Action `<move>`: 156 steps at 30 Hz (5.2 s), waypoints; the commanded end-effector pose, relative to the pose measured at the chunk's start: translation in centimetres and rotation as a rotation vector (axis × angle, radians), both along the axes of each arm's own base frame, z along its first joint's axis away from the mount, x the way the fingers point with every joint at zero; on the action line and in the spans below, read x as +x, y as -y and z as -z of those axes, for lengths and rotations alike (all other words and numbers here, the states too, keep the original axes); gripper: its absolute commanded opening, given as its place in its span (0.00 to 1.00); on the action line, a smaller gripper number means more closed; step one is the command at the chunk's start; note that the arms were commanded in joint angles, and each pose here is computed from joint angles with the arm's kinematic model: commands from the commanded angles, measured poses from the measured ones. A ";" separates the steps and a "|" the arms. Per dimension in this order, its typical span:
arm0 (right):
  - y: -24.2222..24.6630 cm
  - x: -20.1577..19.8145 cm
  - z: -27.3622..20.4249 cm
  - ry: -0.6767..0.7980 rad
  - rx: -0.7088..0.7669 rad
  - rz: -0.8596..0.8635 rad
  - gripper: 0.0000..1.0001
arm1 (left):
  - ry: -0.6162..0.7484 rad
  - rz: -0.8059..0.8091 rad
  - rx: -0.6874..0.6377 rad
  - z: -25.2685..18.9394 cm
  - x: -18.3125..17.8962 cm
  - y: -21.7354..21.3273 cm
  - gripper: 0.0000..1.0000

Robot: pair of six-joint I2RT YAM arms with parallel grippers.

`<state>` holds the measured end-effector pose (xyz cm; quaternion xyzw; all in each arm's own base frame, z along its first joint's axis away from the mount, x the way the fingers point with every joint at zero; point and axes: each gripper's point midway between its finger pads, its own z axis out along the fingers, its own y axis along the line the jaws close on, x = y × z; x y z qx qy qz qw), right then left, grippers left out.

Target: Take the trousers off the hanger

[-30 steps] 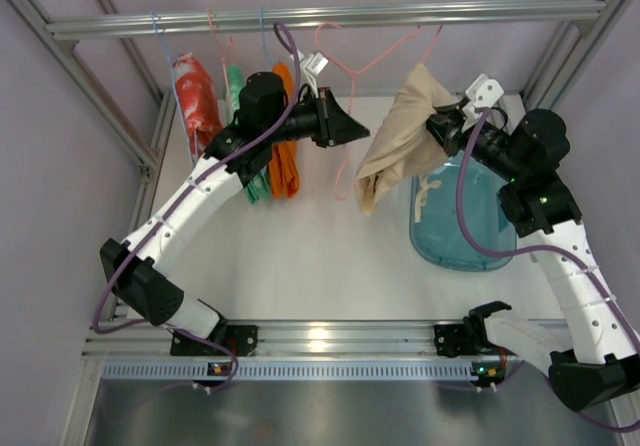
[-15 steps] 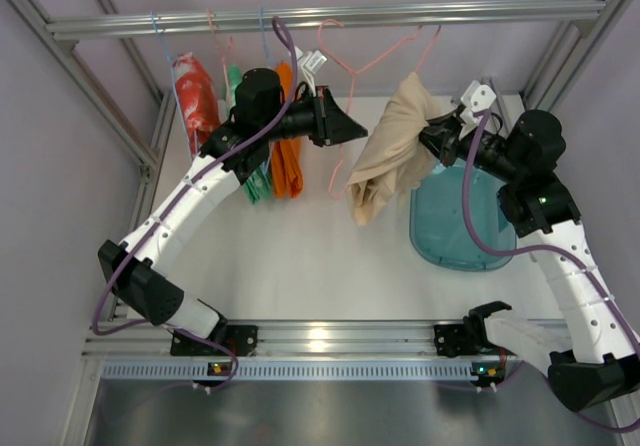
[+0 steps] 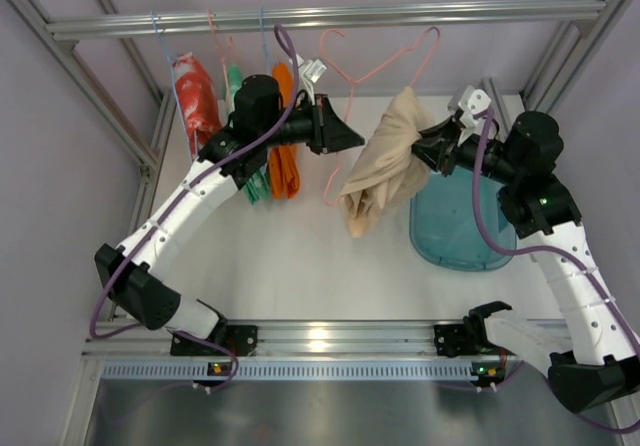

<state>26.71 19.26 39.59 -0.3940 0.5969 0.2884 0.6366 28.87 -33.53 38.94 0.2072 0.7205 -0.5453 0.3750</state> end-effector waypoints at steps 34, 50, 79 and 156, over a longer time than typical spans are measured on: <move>5.3 -4.9 -23.5 0.437 0.468 0.219 0.00 | -0.033 -0.047 0.190 8.5 -1.5 -2.8 0.00; 15.7 -5.5 -18.0 0.427 0.450 0.799 0.00 | 0.167 -0.069 0.191 4.2 -2.3 -3.6 0.00; 16.0 6.6 14.2 -0.115 -0.071 1.040 0.33 | 0.116 -0.325 0.486 2.0 1.7 -7.6 0.00; -14.4 0.1 -4.9 -0.461 0.611 -0.133 0.00 | 0.115 -0.617 0.281 -5.1 4.3 -6.4 0.34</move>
